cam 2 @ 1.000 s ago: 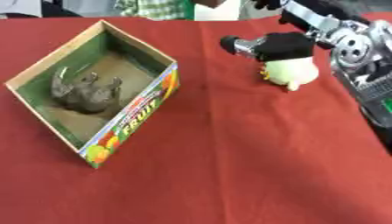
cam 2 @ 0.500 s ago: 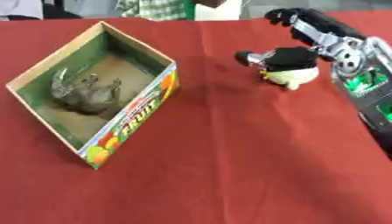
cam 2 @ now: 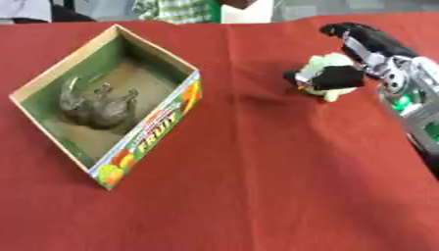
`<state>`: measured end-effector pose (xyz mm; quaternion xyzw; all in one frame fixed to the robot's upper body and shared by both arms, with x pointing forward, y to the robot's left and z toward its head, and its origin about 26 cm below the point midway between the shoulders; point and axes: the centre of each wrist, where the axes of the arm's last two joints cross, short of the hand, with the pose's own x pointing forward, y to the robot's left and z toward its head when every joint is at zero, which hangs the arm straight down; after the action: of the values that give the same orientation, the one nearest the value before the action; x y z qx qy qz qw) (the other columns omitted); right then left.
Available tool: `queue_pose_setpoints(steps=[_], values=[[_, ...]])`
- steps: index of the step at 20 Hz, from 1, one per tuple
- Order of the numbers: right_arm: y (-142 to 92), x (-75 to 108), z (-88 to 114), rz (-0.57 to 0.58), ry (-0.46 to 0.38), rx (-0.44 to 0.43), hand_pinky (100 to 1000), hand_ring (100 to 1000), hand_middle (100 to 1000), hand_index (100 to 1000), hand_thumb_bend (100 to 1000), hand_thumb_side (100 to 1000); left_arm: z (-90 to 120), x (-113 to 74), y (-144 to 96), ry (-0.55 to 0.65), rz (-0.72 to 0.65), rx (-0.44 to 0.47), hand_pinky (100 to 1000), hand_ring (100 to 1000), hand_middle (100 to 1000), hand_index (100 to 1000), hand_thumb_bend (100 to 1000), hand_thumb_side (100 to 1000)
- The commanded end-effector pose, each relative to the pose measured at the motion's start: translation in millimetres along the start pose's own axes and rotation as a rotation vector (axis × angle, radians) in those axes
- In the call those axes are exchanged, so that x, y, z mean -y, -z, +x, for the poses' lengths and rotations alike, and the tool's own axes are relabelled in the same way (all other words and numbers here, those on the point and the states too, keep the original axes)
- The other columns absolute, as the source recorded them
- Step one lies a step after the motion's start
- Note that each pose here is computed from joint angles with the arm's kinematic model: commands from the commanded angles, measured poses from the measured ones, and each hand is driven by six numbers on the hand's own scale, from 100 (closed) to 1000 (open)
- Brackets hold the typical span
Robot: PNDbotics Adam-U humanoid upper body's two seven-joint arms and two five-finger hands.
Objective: Pick up objects on the table and place them in the box.
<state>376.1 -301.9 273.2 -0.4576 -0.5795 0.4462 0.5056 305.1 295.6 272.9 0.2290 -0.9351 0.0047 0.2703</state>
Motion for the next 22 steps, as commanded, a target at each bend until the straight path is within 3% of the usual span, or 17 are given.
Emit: queue_pose_setpoints(steps=[1, 15, 19, 22], values=[[0.2, 10.2, -9.5, -0.021, -0.043, -0.034, 887, 987, 930, 996, 609, 653, 7.1, -4.3, 5.5, 0.005, 0.011, 0.035, 685, 884, 883, 901, 100, 816], [20.2, -6.5, -38.2, 0.094, -0.052, -0.177, 896, 998, 938, 1000, 603, 621, 7.9, -2.9, 6.1, -0.003, 0.008, 0.037, 682, 883, 878, 898, 100, 814], [27.6, -11.0, -46.9, 0.118, -0.068, -0.217, 900, 1000, 932, 995, 560, 619, 7.9, -3.2, 6.2, -0.001, 0.008, 0.036, 681, 883, 877, 897, 100, 813], [29.4, -10.5, -46.0, 0.124, -0.077, -0.204, 900, 997, 849, 956, 433, 624, 8.0, -3.0, 6.3, -0.005, 0.010, 0.035, 680, 883, 876, 896, 100, 812]])
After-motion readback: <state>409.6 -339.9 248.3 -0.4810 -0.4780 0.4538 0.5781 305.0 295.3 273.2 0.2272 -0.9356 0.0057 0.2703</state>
